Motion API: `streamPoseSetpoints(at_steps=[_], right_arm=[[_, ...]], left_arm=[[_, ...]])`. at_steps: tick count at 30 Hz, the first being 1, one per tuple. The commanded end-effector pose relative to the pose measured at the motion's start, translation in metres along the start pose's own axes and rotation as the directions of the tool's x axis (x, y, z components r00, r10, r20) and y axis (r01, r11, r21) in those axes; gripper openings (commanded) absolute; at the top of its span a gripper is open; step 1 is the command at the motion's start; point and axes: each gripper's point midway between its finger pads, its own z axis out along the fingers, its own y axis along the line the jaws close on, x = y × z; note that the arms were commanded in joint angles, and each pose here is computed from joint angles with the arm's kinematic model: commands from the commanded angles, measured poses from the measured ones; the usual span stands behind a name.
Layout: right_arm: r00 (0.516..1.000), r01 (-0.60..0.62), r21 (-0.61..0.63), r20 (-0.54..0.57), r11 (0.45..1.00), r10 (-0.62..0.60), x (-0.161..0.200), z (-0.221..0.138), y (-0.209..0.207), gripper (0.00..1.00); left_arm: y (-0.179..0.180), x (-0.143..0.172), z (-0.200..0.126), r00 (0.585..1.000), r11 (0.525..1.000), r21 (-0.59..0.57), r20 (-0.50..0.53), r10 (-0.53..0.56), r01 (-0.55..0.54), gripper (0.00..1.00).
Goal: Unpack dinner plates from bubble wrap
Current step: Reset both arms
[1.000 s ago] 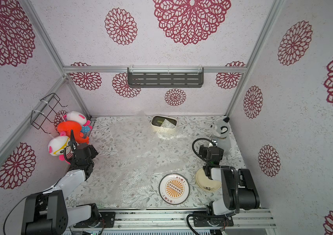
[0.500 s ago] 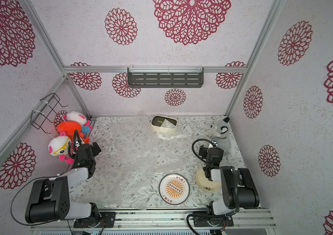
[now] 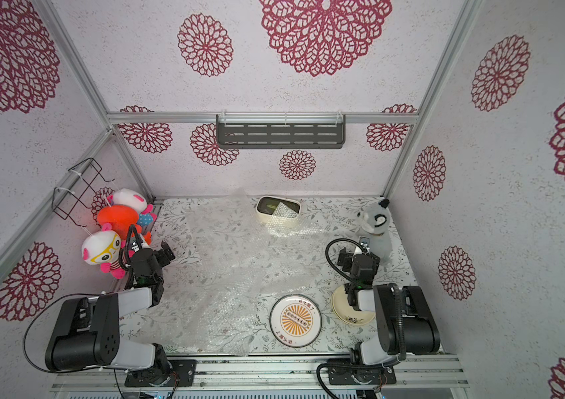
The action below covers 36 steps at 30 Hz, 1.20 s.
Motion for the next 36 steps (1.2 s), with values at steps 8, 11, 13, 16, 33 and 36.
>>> streamPoseSetpoints(at_steps=[8,11,13,16,33,36], right_arm=[[0.996,-0.018,0.018,0.091,1.0,0.017,-0.018,-0.007,-0.006,0.99],[0.996,-0.019,0.017,0.092,1.0,0.018,-0.018,-0.006,-0.006,0.99],[0.996,-0.019,0.016,0.092,1.0,0.018,-0.018,-0.006,-0.006,0.99],[0.995,-0.021,0.011,0.094,1.0,0.02,-0.017,-0.007,-0.006,0.99],[0.993,-0.035,0.01,0.115,0.999,0.033,-0.017,-0.011,-0.009,0.99],[0.992,-0.038,0.014,0.121,0.999,0.036,-0.017,-0.012,-0.01,0.99]], left_arm=[[-0.008,-0.009,0.002,0.998,0.999,0.048,0.06,0.005,-0.008,0.98],[-0.009,-0.007,0.002,0.998,0.999,0.054,0.055,0.004,-0.007,0.98],[-0.01,-0.007,0.002,0.998,0.998,0.057,0.057,0.003,-0.006,0.98],[-0.011,-0.005,0.003,0.998,0.998,0.06,0.057,0.005,-0.009,0.98],[-0.014,-0.002,0.003,0.996,0.998,0.043,0.074,0.039,-0.042,0.98],[-0.015,-0.001,0.003,0.996,0.998,0.043,0.077,0.044,-0.047,0.98]])
